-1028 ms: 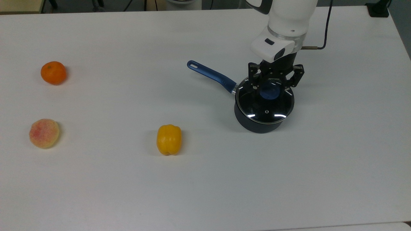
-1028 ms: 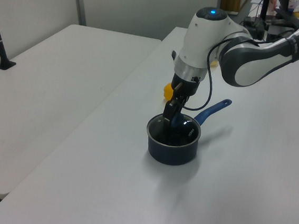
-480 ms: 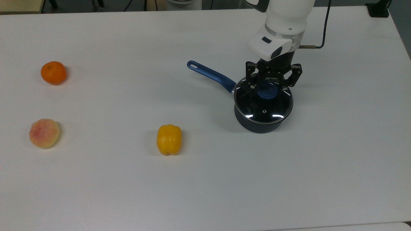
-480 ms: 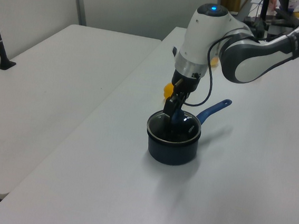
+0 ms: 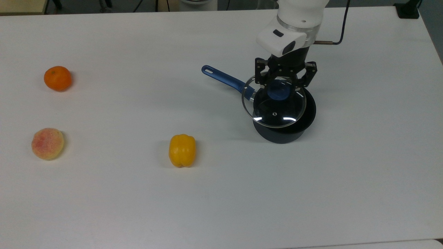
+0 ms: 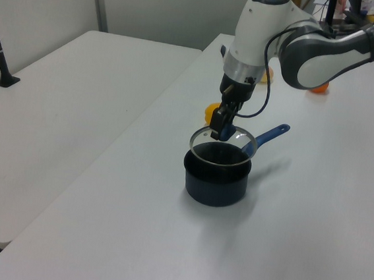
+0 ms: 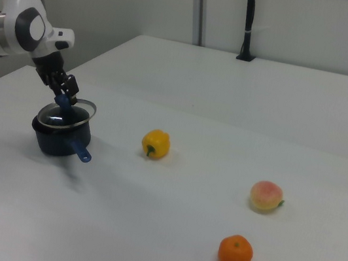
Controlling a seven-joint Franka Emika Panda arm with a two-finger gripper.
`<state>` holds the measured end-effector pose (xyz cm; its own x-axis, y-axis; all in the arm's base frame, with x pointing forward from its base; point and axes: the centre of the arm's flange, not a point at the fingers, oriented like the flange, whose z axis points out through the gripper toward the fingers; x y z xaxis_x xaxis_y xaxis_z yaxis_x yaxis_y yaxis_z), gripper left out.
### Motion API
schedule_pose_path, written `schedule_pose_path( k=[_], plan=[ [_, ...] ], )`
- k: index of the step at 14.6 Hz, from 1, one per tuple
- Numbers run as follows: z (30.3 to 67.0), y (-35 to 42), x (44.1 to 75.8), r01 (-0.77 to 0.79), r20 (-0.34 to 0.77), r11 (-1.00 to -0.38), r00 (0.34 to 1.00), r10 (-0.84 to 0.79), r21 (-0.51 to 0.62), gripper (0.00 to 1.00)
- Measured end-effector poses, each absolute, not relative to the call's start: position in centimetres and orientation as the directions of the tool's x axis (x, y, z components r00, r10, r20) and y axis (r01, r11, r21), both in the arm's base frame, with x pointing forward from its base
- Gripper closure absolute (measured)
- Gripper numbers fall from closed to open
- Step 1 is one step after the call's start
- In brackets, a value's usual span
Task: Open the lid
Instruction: 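Lift the glass lid off the saucepan and carry it aside, then lower the glass lid flat onto the table beside the saucepan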
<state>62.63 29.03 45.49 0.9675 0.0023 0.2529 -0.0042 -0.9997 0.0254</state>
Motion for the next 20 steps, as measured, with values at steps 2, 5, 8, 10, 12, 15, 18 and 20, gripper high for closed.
schedule_pose_path(
  k=[2, 5, 8, 10, 12, 15, 18, 20],
  plan=[
    [46.7, 27.5, 62.5, 0.001, 0.234, -0.999, 0.972, 0.011, 0.041, 0.34],
    [49.3, 23.9, 62.0, 0.065, 0.158, -0.997, 0.985, 0.071, 0.044, 0.34],
    [51.8, 19.1, 61.3, 0.155, 0.092, -0.988, 0.983, 0.157, 0.030, 0.34],
    [52.7, 15.9, 59.8, 0.217, 0.040, -0.976, 0.975, 0.218, 0.029, 0.34],
    [52.9, 13.3, 58.3, 0.267, -0.007, -0.963, 0.964, 0.267, 0.033, 0.34],
    [52.6, 8.8, 56.5, 0.311, -0.061, -0.950, 0.949, 0.308, 0.037, 0.34],
    [51.3, 4.5, 54.8, 0.343, -0.104, -0.939, 0.935, 0.338, 0.026, 0.34],
    [50.3, 1.9, 53.5, 0.361, -0.132, -0.933, 0.925, 0.356, 0.011, 0.34]
  ],
)
